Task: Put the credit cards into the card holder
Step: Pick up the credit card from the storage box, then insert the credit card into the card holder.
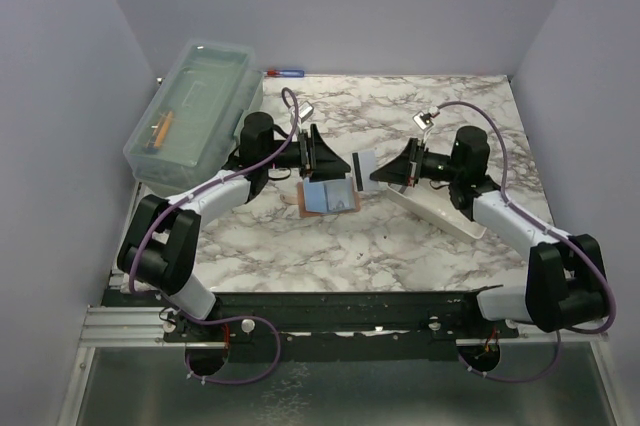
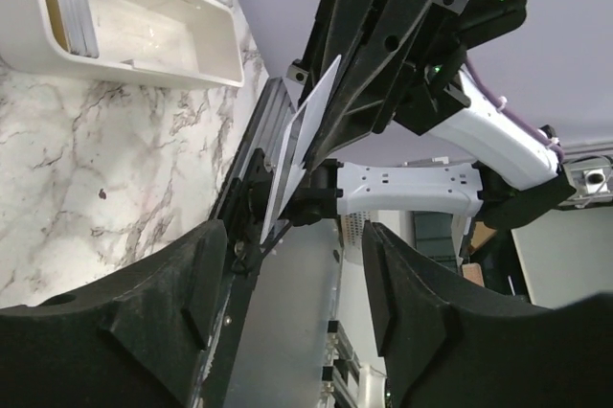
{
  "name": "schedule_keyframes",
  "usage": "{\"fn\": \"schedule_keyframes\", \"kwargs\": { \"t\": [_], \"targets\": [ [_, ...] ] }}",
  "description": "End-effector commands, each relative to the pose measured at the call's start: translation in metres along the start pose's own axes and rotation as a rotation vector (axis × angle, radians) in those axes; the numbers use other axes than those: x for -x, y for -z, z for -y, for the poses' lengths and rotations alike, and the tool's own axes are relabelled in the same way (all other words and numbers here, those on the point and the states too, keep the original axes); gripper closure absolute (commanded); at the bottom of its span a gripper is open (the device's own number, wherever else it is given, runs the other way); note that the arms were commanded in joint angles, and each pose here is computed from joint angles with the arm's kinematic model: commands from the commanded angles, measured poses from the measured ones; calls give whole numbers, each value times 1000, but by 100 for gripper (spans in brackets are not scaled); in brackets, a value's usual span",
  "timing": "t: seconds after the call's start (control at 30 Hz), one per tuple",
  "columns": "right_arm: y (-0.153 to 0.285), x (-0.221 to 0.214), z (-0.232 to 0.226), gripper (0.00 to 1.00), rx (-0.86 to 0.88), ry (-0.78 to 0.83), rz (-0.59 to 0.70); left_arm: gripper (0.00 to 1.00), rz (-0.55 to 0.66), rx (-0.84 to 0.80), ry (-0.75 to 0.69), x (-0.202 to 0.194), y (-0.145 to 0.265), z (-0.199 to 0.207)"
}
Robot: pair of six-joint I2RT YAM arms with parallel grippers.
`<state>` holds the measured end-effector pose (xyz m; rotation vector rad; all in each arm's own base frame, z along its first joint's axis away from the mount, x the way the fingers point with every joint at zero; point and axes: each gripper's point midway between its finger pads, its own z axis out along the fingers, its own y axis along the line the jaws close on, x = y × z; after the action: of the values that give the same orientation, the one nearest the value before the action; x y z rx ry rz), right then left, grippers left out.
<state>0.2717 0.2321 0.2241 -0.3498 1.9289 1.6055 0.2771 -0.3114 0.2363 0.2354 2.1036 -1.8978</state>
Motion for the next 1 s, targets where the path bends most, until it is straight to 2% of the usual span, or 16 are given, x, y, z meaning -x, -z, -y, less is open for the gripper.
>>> {"fn": "schedule_keyframes", "kwargs": {
  "t": [0.0,0.6,0.8,0.83,0.9,0.97],
  "targets": [
    [-6,-4,-7,100,58,14,-13,38,-9,-57,-31,-3,3,14],
    [-27,-9,-3,100,90,-11,-22,59,23,-59,-40,0,2,12],
    [-31,-8,-1,100,83,-16,-9,77,44,-46,-35,2,4,8],
    [-32,-8,-1,100,82,-16,-9,82,47,-43,-31,2,5,7],
    [-35,-8,1,100,73,-21,-8,100,65,-24,-4,5,9,-1],
    [-37,-6,14,94,10,-36,1,100,82,17,32,8,15,-15]
  ]
}}
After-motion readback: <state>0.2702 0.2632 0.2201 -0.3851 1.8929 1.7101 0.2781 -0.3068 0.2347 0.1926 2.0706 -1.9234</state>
